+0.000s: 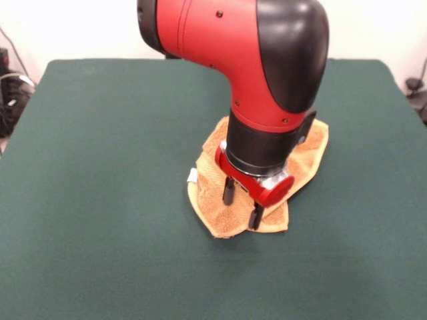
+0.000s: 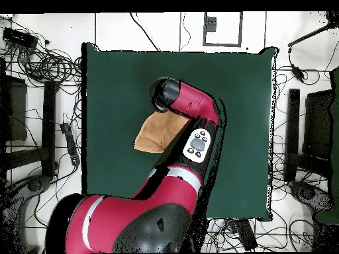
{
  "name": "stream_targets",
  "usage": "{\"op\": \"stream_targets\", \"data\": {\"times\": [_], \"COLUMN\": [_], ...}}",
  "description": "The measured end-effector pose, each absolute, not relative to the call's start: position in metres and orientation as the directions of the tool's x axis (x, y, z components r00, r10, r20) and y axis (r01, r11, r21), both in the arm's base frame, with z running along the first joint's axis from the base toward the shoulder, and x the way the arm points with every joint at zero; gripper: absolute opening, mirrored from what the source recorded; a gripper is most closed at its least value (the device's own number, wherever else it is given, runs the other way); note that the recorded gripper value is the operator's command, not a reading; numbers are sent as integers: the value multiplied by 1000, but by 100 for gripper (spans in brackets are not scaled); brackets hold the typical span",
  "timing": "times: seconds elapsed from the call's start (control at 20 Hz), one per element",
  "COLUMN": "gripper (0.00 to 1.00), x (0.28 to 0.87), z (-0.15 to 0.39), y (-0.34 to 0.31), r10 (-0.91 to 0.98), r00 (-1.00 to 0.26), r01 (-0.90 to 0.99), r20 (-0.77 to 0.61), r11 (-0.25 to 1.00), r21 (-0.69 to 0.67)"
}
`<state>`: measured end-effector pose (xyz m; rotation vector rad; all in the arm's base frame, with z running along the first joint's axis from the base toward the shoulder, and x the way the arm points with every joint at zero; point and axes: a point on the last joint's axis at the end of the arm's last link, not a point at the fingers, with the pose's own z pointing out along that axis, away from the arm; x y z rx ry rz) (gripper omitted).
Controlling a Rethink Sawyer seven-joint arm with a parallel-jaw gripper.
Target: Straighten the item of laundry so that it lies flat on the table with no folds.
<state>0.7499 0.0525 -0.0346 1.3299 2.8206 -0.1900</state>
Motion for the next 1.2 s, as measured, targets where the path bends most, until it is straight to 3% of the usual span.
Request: {"op": "stream_targets", "data": {"times": [1.2], "gripper": [100], "x": [765], "z": [-24], "y": [65], "r10": [820], "r00": [-571], "r01": [819], "r20": [-40], "r11": [565], "r21": [-100]}}
